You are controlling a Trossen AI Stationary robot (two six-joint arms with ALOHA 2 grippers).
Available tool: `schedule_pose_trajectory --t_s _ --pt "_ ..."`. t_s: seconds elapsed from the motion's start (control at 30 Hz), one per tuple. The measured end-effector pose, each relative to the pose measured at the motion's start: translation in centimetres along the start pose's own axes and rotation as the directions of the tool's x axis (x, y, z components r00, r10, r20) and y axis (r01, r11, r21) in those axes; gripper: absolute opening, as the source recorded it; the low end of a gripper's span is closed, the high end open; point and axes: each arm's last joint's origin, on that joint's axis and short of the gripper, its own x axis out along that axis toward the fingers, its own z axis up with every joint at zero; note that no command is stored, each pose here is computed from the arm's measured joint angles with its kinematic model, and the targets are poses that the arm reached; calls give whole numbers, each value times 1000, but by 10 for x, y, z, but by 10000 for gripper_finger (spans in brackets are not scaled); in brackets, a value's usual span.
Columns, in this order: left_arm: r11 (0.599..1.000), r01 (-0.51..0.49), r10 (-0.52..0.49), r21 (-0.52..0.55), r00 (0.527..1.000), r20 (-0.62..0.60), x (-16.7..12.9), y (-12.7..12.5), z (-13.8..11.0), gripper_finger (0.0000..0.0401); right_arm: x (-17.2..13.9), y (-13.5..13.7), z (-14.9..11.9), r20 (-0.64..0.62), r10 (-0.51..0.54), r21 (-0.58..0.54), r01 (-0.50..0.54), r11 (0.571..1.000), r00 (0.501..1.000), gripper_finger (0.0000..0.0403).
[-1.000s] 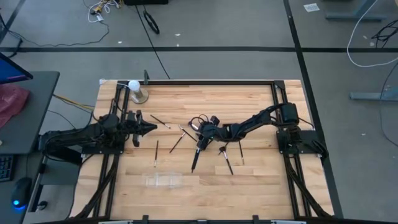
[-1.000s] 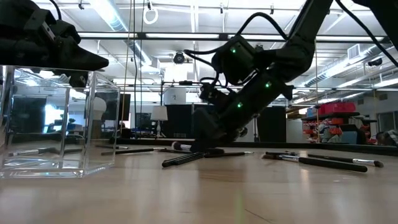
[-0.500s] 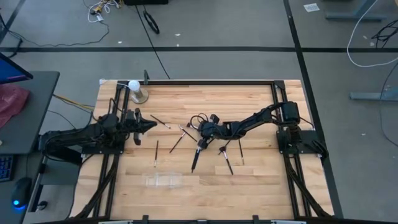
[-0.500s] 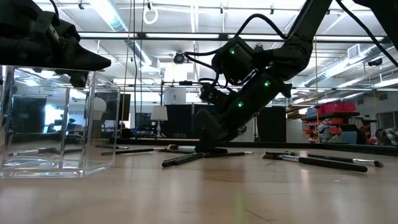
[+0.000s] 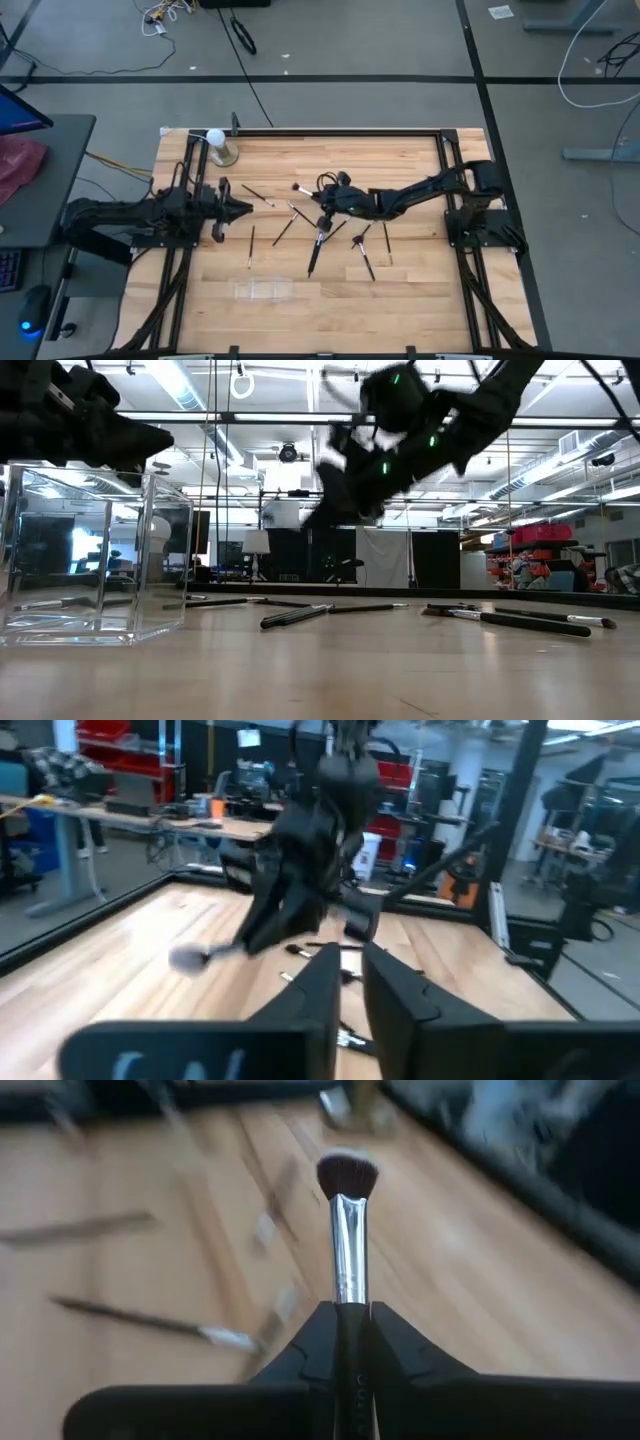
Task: Put items in baskets/containers
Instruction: Put the black blush brush into the transparent organizer
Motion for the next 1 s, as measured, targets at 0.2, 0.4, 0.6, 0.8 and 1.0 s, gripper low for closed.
schedule_pose_trajectory --t_s 0.2,0.4,0.6,0.8,1.0 --pt "999 42 -42 26 999 -25 12 -10 -4 128 -22 28 30 217 277 -111 -258 960 936 28" --pt "989 92 -96 111 995 24 26 -23 -4 177 -37 51 40 310 527 -190 -492 850 791 28" --pt "953 154 -164 259 986 16 47 -40 -2 181 -46 62 43 334 664 -243 -620 746 669 28" --pt "871 210 -204 443 977 -62 92 -65 5 181 -46 62 43 332 677 -224 -642 733 657 29" --pt "814 234 -244 532 968 -54 122 -84 16 182 -47 64 42 318 695 -224 -661 716 645 29"
